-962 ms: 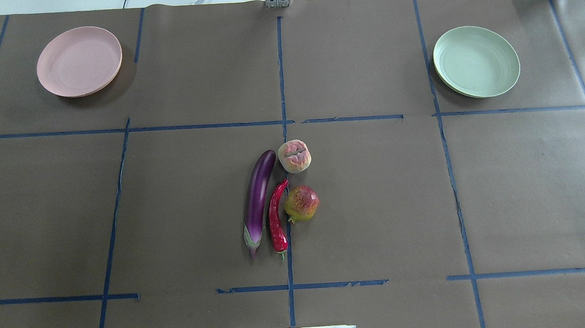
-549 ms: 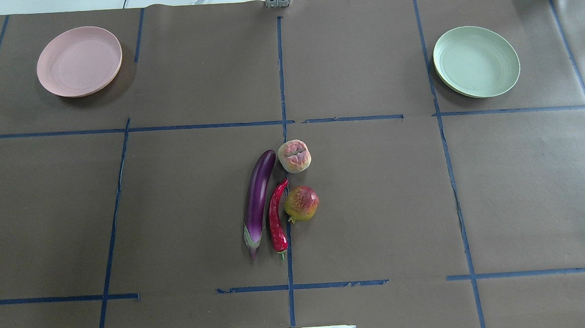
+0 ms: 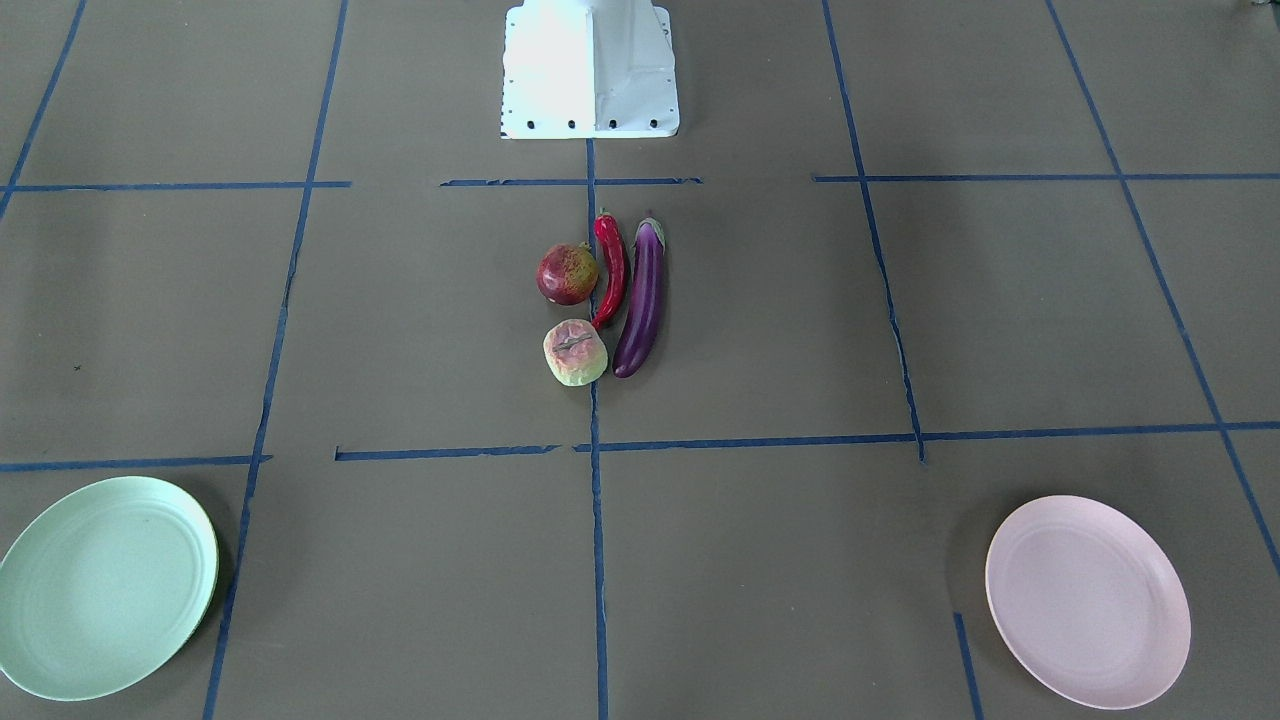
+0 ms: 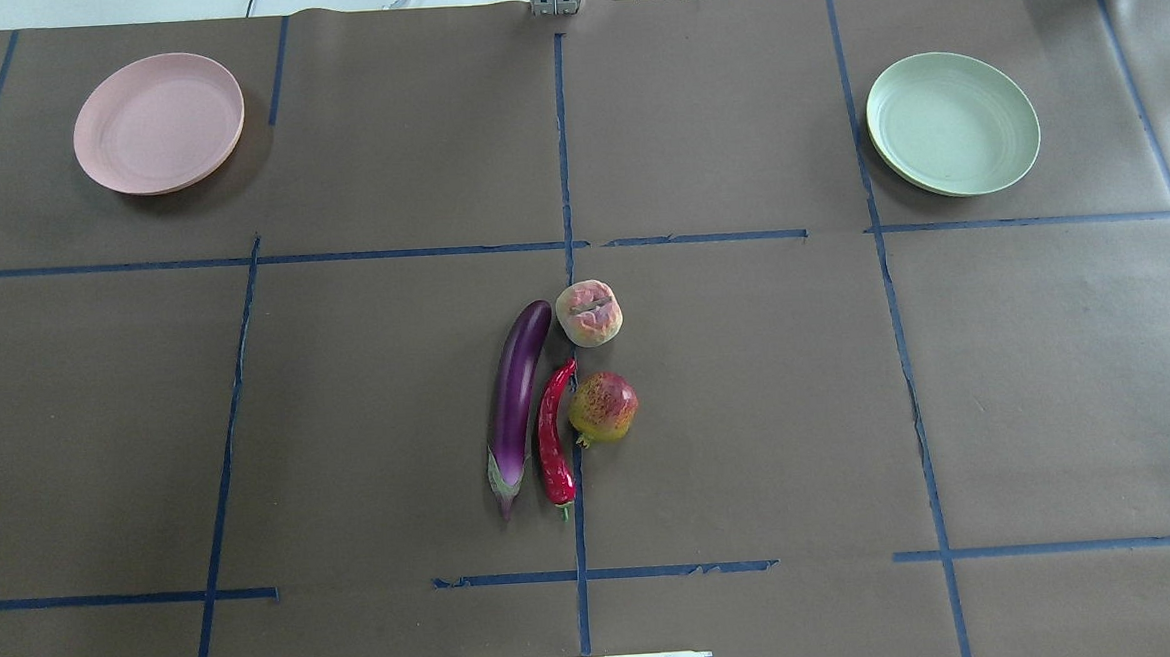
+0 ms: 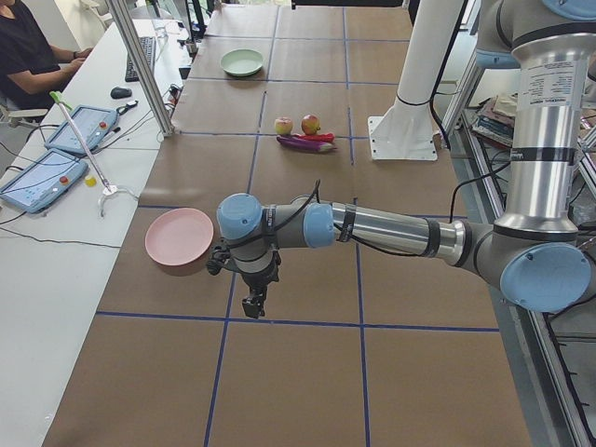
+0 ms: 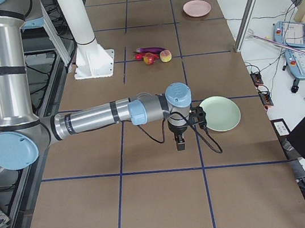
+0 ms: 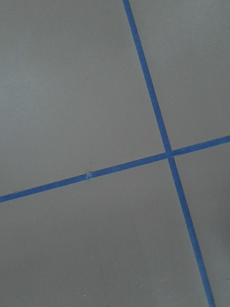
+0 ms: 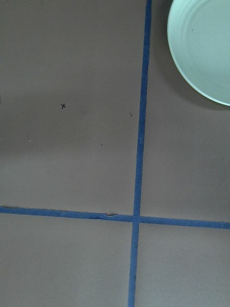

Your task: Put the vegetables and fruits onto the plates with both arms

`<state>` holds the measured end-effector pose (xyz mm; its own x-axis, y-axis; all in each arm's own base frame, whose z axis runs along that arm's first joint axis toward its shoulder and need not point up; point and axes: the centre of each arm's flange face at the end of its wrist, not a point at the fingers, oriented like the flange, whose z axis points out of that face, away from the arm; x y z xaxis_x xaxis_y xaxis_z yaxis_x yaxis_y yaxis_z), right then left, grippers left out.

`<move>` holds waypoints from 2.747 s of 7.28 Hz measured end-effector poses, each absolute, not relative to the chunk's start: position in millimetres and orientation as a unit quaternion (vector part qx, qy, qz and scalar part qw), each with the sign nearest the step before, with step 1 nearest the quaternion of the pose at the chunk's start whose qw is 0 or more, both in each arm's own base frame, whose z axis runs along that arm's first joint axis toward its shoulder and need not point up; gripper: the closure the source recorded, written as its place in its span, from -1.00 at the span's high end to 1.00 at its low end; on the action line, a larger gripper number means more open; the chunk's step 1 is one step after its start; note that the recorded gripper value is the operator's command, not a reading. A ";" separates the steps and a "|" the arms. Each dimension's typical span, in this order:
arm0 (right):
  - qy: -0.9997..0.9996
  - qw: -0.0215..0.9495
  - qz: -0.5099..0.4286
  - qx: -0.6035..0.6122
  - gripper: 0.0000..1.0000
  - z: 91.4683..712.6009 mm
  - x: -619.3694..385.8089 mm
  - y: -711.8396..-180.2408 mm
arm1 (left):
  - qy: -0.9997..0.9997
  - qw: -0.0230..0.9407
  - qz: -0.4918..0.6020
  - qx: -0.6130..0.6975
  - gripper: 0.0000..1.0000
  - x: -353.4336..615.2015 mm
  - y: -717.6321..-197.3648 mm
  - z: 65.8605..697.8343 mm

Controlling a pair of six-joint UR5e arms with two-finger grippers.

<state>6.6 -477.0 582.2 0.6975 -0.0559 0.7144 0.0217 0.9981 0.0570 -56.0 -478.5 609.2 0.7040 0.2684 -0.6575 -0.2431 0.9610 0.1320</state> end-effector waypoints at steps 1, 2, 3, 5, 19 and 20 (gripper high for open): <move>-0.389 0.921 -0.024 0.026 1.00 580.8 6.0 -477.5 | 0.358 0.923 0.139 0.018 1.00 -56.1 -478.5 609.2; -0.390 0.920 -0.026 0.029 1.00 579.8 5.7 -477.7 | 0.357 0.923 0.139 0.018 1.00 -56.3 -478.8 609.1; -0.390 0.920 -0.028 0.032 1.00 579.4 5.4 -477.7 | 0.357 0.924 0.139 0.019 1.00 -56.3 -479.0 608.7; -0.391 0.919 -0.035 0.039 1.00 578.5 3.4 -478.1 | 0.359 0.923 0.140 0.020 1.00 -56.0 -478.9 607.7; -0.445 0.882 0.156 -0.018 0.99 228.7 -491.5 -380.0 | 0.401 0.898 0.167 0.078 1.00 -40.5 -475.0 615.6; -0.436 0.882 0.177 -0.027 0.99 221.4 -528.1 -373.7 | 0.400 0.897 0.168 0.081 1.00 -39.8 -476.8 616.9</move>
